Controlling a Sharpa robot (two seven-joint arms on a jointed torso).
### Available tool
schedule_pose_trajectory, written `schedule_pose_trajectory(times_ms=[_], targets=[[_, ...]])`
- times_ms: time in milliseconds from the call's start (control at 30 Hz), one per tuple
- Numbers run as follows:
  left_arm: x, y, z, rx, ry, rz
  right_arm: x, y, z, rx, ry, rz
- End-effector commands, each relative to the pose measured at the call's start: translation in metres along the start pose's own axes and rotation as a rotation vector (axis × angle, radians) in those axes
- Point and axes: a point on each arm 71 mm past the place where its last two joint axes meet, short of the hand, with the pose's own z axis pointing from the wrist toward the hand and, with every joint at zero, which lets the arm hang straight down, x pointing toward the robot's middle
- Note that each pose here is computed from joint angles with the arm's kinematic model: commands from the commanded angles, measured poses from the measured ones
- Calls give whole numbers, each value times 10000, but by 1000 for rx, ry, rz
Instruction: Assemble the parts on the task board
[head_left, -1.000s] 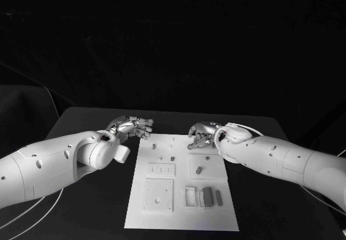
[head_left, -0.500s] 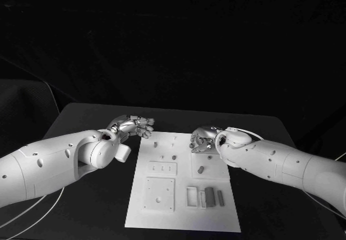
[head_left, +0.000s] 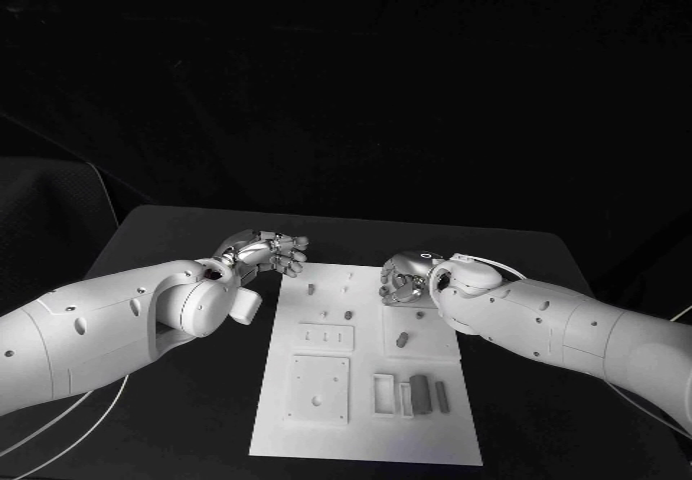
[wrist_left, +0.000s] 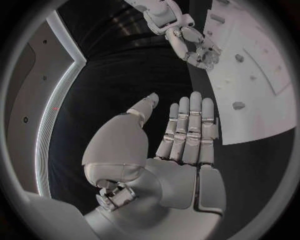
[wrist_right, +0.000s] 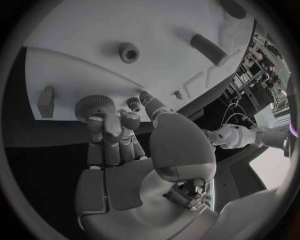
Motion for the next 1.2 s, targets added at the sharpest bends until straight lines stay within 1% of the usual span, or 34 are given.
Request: schedule_pose_trajectory(times_ms=[33, 800, 1000, 1200], targets=[[17, -28, 6, 16, 6, -5, 62, -5, -3, 10, 35, -18], [22, -30, 17, 10, 10, -5, 72, 31, 0, 1, 43, -23], [18, -30, 17, 10, 9, -4, 52, 49, 0, 6, 12, -28], [5, -29, 16, 11, 5, -4, 33, 126, -2, 1, -21, -38]])
